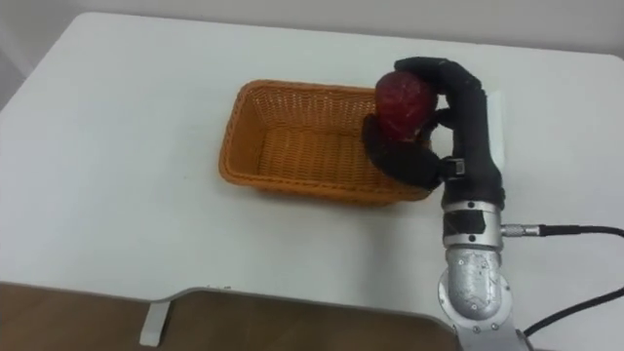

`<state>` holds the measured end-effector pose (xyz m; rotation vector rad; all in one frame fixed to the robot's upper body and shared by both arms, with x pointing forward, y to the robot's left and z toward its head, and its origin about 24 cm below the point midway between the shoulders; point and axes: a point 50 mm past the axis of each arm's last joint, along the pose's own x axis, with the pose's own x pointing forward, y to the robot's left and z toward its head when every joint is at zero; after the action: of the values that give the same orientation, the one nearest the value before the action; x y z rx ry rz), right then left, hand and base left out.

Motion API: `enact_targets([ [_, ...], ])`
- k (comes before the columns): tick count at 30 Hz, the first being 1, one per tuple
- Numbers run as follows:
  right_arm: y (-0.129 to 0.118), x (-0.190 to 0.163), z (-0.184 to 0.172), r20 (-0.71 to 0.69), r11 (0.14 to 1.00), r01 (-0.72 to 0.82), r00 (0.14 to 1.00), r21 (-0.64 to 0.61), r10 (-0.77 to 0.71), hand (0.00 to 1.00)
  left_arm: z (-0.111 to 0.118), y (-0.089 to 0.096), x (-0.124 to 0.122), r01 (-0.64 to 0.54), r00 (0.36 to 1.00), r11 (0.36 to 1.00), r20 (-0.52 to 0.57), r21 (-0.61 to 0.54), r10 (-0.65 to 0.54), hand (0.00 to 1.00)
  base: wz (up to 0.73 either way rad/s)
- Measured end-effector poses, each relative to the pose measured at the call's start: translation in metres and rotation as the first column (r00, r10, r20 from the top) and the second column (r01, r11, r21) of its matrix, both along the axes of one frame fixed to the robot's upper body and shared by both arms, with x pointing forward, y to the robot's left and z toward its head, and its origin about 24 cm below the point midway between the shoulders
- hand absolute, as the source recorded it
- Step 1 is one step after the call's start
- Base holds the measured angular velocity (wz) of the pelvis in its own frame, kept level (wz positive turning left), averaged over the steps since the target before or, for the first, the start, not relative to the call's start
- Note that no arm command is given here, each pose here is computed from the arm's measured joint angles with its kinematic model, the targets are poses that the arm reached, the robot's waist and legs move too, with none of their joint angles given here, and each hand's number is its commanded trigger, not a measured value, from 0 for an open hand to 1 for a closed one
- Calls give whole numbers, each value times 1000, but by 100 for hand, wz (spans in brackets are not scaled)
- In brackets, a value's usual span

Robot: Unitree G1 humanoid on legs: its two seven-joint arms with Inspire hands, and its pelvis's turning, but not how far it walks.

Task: Pick and place apple

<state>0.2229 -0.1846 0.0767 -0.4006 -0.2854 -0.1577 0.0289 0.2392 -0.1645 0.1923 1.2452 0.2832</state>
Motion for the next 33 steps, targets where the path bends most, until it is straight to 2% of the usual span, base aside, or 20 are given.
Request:
enact_targets([
  [14,19,1,-6,-70,986,-150,987,-78,145,0,0,0,6,3,1000,1000,5,0,-3,0,0],
  [24,19,2,-4,-54,991,-124,991,-52,121,0,0,1,8,2,1000,1000,14,4,-2,0,0],
  [28,2,2,0,-16,999,-18,1000,-35,18,0,1,2,6,-3,1000,1000,10,11,3,0,1],
  [33,-39,3,20,118,969,240,963,52,-244,0,1,4,-3,-20,1000,999,-7,25,20,0,0],
])
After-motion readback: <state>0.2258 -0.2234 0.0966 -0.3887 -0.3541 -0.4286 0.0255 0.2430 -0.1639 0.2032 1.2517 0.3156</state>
